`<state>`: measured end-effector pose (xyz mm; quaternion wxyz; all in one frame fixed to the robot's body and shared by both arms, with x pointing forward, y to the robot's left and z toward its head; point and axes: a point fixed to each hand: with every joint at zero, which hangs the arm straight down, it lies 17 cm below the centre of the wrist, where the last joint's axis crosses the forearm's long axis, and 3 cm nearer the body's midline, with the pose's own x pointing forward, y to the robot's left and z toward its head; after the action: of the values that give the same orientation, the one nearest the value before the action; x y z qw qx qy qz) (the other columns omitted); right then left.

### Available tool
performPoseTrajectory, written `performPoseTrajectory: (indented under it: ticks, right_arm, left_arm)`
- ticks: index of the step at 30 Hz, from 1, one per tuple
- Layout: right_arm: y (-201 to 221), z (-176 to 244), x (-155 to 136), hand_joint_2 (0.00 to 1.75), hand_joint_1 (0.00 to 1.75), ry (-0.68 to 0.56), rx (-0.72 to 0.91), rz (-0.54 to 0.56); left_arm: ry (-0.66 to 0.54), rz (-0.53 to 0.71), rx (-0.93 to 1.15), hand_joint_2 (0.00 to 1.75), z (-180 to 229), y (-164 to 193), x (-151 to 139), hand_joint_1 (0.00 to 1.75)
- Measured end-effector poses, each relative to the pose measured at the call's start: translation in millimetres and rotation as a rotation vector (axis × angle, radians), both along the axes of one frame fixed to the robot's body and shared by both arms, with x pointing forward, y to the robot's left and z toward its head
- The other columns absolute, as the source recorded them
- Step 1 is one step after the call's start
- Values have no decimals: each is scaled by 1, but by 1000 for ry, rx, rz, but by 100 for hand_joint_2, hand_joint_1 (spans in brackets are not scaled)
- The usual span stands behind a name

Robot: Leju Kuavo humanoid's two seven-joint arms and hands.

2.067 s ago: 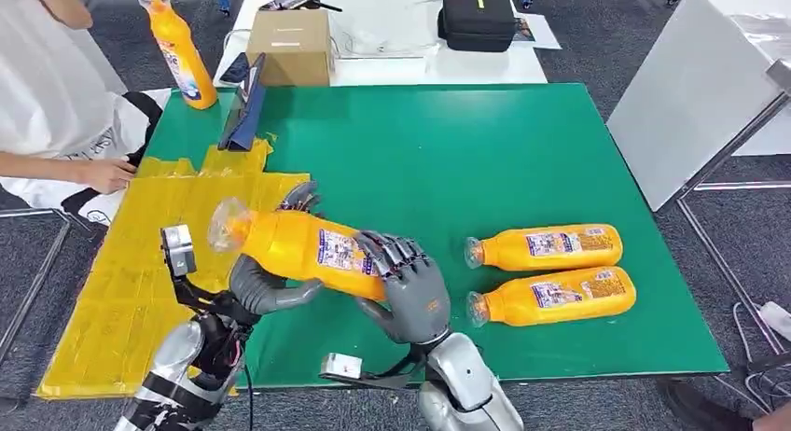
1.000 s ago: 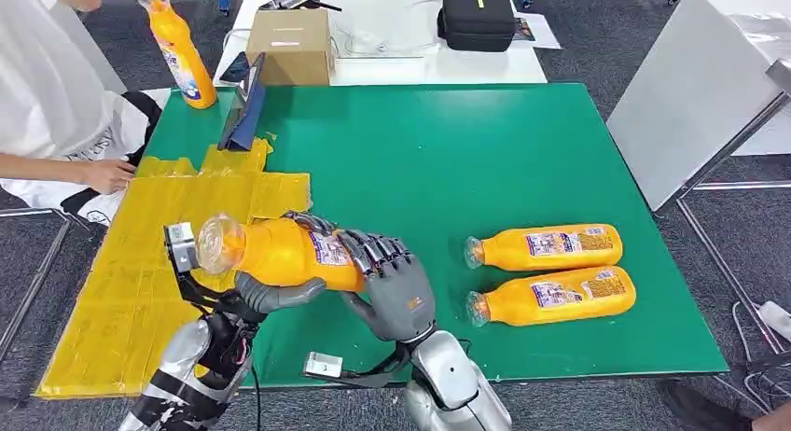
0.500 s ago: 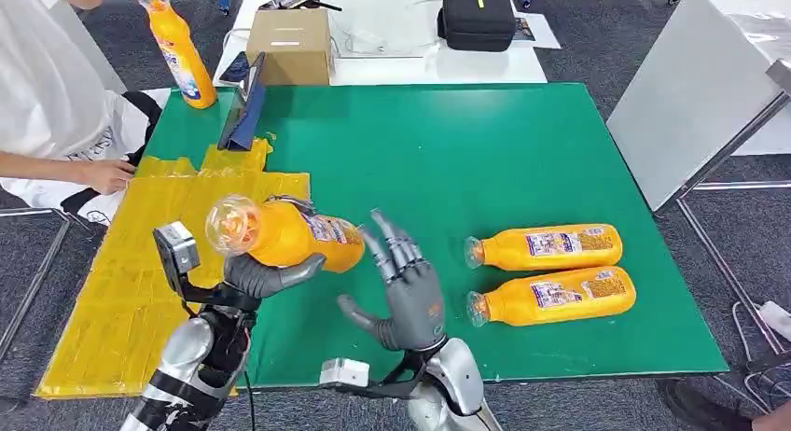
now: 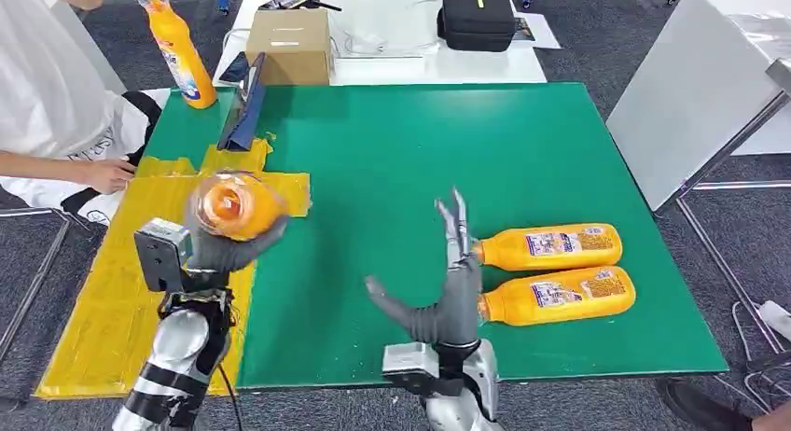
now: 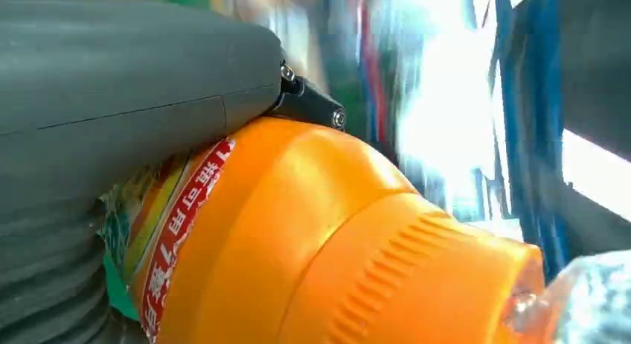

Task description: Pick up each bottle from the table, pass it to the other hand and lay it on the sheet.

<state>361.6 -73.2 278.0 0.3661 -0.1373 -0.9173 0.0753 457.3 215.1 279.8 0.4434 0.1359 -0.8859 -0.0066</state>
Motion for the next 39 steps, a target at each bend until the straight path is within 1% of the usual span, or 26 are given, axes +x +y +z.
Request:
performPoseTrajectory:
  ticks: [2, 4, 6, 9, 11, 14, 17, 18, 23, 25, 28, 32, 35, 39]
  right_arm:
    - [-7, 17, -5, 175, 0, -45, 18, -9]
    - [-14, 31, -10, 175, 0, -87, 33, -22]
    - [-19, 43, -15, 175, 0, -124, 33, -31]
    - [-24, 54, -17, 175, 0, -148, -7, -41]
    - [-30, 56, -14, 175, 0, -143, -39, -43]
    - [-39, 59, -12, 175, 0, -154, -60, -54]
    - [-46, 60, -6, 175, 0, -153, -93, -79]
    - [-52, 58, -1, 175, 0, -148, -119, -97]
    - [-77, 58, 12, 175, 0, -156, -189, -166]
    - [-85, 57, 17, 175, 0, -153, -216, -185]
    - [-95, 51, 26, 175, 0, -132, -286, -226]
    - [-103, 43, 37, 175, 0, -100, -349, -253]
    - [-109, 39, 45, 175, 0, -79, -365, -268]
    - [-113, 35, 50, 175, 0, -68, -375, -278]
  left_arm:
    - [-37, 127, 91, 175, 11, 16, 7, 175]
    - [-66, 268, 266, 175, 19, 21, 16, 175]
    - [-78, 392, 485, 175, 21, 15, 28, 175]
    - [-20, 525, 849, 175, -2, 2, 56, 175]
    - [33, 595, 1006, 175, -24, 6, 70, 175]
    - [89, 598, 1081, 175, -51, 12, 79, 175]
    - [195, 634, 1157, 175, -76, 30, 91, 175]
    - [240, 638, 1194, 175, -93, 37, 94, 175]
    - [372, 602, 1328, 175, -149, 57, 98, 175]
    - [453, 561, 1371, 175, -174, 65, 99, 175]
    - [672, 454, 1381, 175, -223, 85, 96, 175]
    - [808, 407, 1329, 175, -234, 102, 102, 175]
    - [917, 363, 1243, 175, -241, 112, 106, 175]
    - [952, 350, 1208, 175, -243, 115, 107, 175]
